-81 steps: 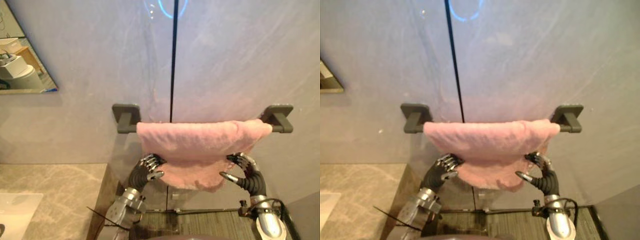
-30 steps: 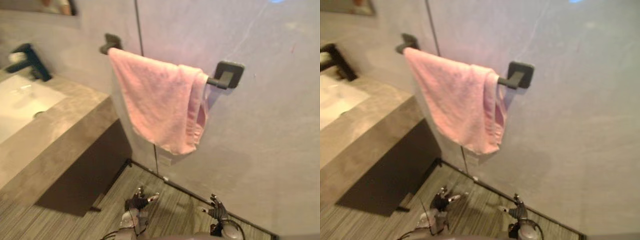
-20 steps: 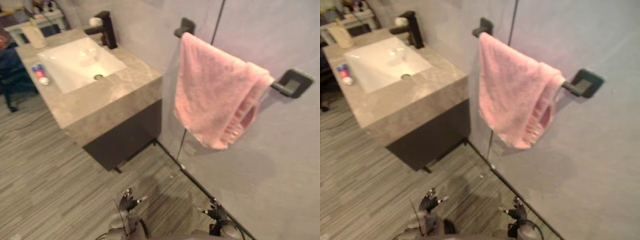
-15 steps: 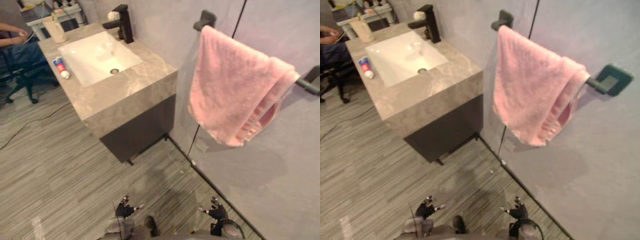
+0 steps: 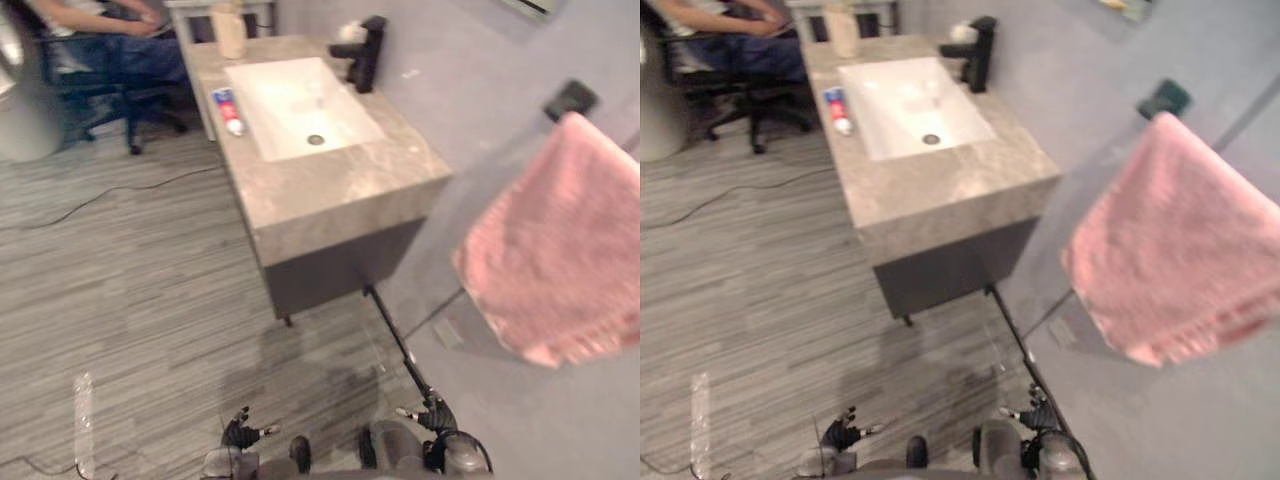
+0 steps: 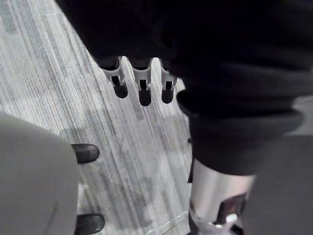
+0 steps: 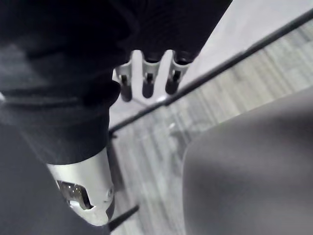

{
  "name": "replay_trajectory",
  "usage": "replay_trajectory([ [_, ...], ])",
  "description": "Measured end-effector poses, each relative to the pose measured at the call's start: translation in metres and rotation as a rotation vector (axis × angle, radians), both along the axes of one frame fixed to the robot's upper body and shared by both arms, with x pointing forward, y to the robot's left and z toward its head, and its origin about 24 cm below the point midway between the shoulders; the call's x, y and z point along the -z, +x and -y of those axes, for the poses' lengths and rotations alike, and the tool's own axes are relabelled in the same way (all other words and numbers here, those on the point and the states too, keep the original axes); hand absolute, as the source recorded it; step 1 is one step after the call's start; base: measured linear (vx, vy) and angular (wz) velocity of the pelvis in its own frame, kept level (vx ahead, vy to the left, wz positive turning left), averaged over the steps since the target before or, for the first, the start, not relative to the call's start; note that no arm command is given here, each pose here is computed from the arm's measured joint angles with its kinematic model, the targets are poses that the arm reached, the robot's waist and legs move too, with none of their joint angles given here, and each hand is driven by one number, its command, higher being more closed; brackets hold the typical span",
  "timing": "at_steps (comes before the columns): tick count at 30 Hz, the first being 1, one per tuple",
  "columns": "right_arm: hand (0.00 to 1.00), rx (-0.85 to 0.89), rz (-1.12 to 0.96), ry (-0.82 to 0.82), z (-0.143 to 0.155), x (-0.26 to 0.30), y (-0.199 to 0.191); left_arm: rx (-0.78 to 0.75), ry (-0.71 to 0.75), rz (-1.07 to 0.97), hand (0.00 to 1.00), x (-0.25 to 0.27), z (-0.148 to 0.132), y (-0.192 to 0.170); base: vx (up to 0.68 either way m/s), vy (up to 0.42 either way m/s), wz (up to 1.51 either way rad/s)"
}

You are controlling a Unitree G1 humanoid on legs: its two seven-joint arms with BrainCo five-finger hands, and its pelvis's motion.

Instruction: Organize washtable

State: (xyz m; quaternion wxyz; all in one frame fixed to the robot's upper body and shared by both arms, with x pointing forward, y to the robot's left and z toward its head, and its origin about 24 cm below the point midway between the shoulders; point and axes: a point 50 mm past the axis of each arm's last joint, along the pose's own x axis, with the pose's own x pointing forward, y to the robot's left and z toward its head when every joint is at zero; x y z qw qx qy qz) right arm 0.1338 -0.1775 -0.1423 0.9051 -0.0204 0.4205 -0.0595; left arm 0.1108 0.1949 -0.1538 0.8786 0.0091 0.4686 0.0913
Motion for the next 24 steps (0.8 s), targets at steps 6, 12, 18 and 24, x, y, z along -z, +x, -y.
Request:
replay_trajectory([
  [6,0.00,0.018,0.028,-0.005,0.002,-0.004,0.010,-0.099,-0.056,0.062,0.00,-0.004,0.013,0.009,0.31,-0.131,1.48],
  [12,0.00,0.055,-0.018,-0.010,0.005,0.002,-0.003,0.008,-0.063,0.079,0.00,-0.006,0.026,0.017,0.15,-0.066,0.52],
  [18,0.00,0.076,-0.042,0.008,0.001,0.005,-0.009,0.073,-0.040,0.049,0.00,-0.004,0.022,0.012,0.03,0.003,0.62],
  [24,0.00,0.040,-0.051,-0.005,0.000,0.006,-0.007,0.138,-0.024,0.028,0.00,-0.002,0.019,0.009,-0.07,-0.002,0.59],
])
